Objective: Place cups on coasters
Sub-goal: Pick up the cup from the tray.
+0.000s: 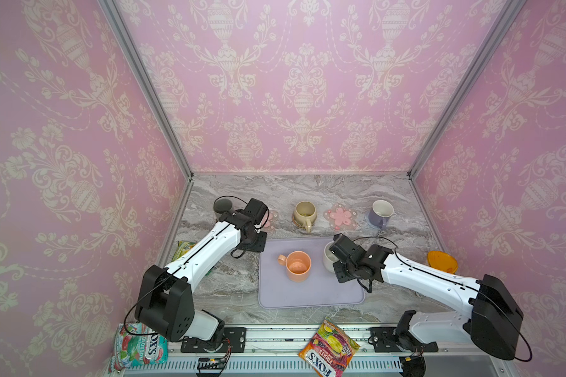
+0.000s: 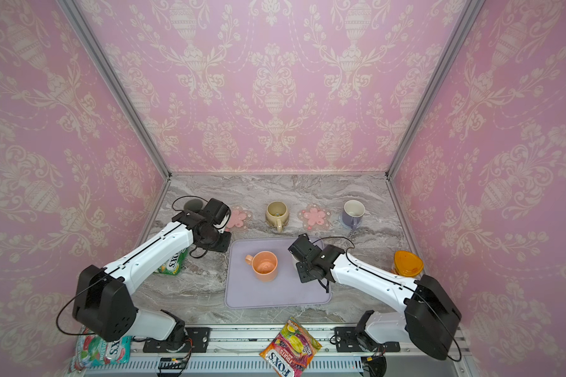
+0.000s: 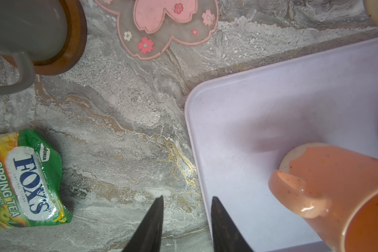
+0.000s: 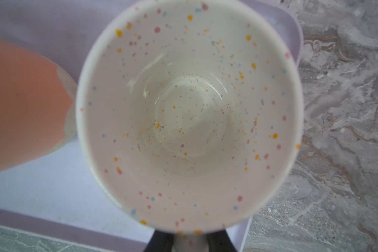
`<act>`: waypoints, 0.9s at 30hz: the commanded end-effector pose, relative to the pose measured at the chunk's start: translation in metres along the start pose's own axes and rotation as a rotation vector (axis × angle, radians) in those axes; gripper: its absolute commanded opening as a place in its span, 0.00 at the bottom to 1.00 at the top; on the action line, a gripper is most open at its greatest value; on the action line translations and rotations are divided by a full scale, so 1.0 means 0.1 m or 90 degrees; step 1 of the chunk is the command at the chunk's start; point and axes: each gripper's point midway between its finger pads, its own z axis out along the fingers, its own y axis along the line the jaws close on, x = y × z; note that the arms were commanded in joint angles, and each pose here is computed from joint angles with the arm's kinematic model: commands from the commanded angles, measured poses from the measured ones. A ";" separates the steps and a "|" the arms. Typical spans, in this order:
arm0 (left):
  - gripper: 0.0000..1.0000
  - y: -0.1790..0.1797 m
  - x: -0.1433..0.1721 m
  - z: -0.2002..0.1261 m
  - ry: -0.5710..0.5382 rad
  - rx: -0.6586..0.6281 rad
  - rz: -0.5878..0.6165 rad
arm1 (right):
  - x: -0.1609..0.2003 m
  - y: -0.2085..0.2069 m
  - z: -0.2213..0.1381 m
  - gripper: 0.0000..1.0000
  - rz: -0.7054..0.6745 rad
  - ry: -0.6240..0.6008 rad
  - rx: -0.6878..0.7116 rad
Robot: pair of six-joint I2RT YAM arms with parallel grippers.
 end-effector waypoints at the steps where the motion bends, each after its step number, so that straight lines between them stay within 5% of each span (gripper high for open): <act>1: 0.39 0.03 0.09 -0.01 0.003 -0.013 -0.005 | -0.13 -0.14 -0.14 0.00 0.036 -0.056 0.021; 27: 0.39 0.05 0.10 0.03 0.006 -0.018 -0.005 | -0.37 -0.62 -0.35 0.00 0.097 -0.145 0.055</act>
